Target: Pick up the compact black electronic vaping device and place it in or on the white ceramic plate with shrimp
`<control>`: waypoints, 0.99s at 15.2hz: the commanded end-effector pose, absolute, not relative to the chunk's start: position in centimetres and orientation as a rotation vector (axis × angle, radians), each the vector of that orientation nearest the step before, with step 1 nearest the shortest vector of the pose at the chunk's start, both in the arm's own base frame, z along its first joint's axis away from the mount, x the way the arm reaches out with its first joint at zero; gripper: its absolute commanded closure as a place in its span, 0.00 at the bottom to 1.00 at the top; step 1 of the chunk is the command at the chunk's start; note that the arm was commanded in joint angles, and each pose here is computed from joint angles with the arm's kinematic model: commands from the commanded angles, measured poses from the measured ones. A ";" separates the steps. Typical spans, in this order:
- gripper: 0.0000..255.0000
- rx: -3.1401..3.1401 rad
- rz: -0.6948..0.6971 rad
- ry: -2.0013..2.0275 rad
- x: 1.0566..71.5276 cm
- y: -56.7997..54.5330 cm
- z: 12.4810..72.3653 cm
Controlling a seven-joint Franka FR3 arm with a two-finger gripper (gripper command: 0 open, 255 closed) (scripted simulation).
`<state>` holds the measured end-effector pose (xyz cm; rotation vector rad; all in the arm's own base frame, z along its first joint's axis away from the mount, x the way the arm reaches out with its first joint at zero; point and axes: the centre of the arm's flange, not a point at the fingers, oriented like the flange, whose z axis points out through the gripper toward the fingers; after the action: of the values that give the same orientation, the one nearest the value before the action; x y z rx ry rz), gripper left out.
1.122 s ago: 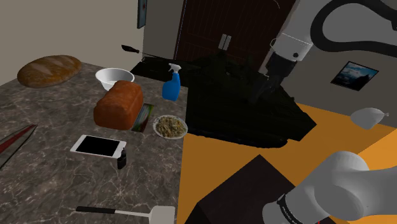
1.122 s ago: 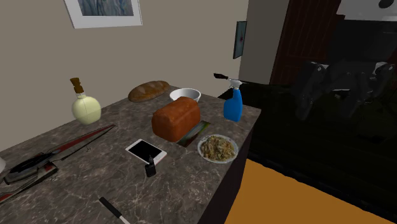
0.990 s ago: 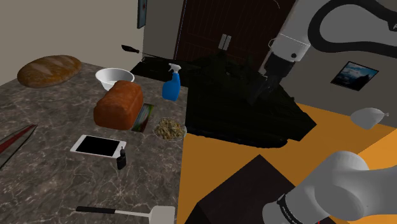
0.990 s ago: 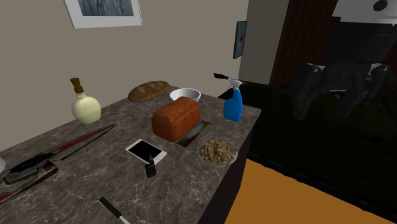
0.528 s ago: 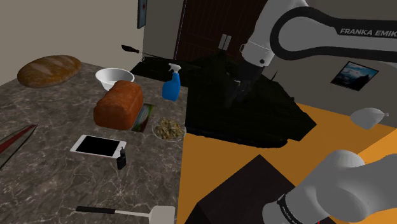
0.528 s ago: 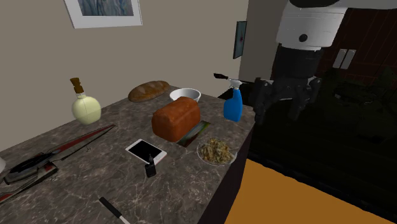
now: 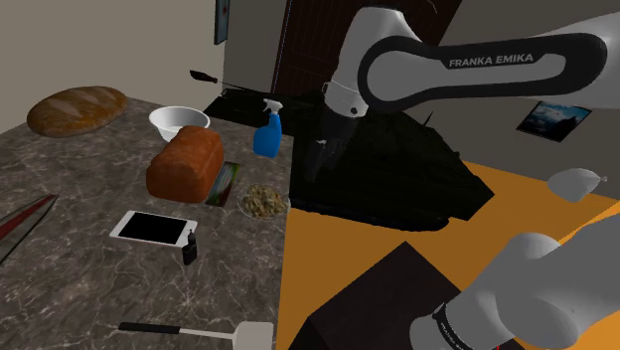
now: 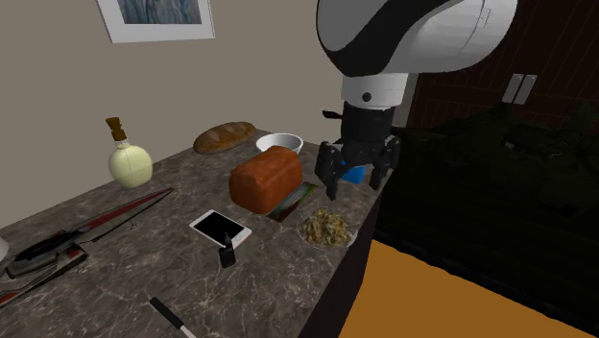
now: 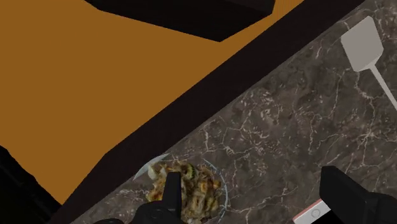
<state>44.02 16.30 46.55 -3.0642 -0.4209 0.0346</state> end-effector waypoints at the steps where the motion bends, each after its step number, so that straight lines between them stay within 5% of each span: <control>1: 0.00 -3.051 0.041 -0.478 45.4 18.4 45.3; 15: 0.00 -2.938 0.096 -0.858 51.9 33.3 36.3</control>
<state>51.80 32.28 37.09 -2.9490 -0.8302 0.0914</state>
